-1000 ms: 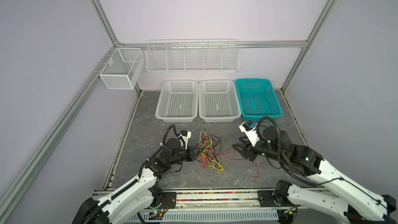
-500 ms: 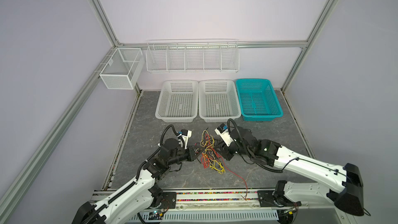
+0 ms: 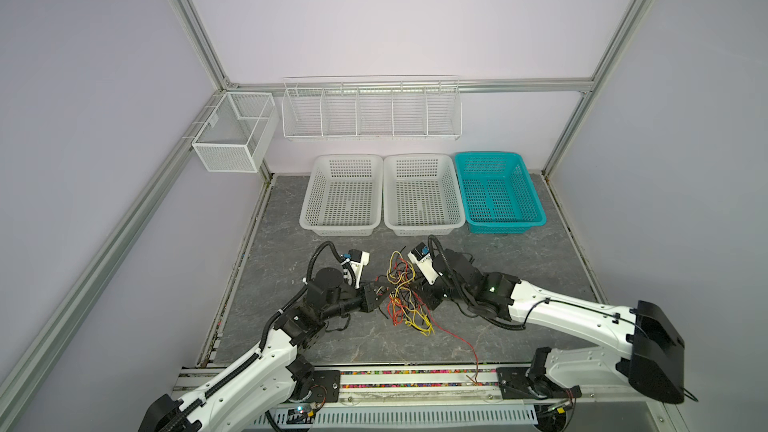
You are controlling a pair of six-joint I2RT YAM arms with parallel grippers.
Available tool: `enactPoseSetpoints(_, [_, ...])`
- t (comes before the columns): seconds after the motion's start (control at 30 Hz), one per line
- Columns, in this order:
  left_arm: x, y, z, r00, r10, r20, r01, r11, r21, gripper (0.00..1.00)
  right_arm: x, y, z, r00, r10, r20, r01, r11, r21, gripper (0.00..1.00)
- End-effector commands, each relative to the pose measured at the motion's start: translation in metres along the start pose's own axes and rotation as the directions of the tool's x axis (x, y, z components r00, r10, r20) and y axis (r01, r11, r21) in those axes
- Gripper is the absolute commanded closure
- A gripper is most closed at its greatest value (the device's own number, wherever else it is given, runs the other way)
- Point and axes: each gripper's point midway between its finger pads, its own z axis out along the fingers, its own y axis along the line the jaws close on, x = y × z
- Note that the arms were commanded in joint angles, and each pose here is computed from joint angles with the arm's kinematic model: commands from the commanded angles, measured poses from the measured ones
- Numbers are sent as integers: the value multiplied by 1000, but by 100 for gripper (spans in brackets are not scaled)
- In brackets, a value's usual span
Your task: Untangle the cables
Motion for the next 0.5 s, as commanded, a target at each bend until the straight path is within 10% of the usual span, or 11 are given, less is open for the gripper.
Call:
enactPoseSetpoints(0.0, [-14,-19,-5,998,47,38,-49,998,44,100,1,-9,0,1000,-6,29,6,1000,19,72])
enactPoseSetpoints(0.47, [-17,-25,-9,997,64,50,-66,997,50,100,5,-3,-9,991,108,80,-94,983,-159,64])
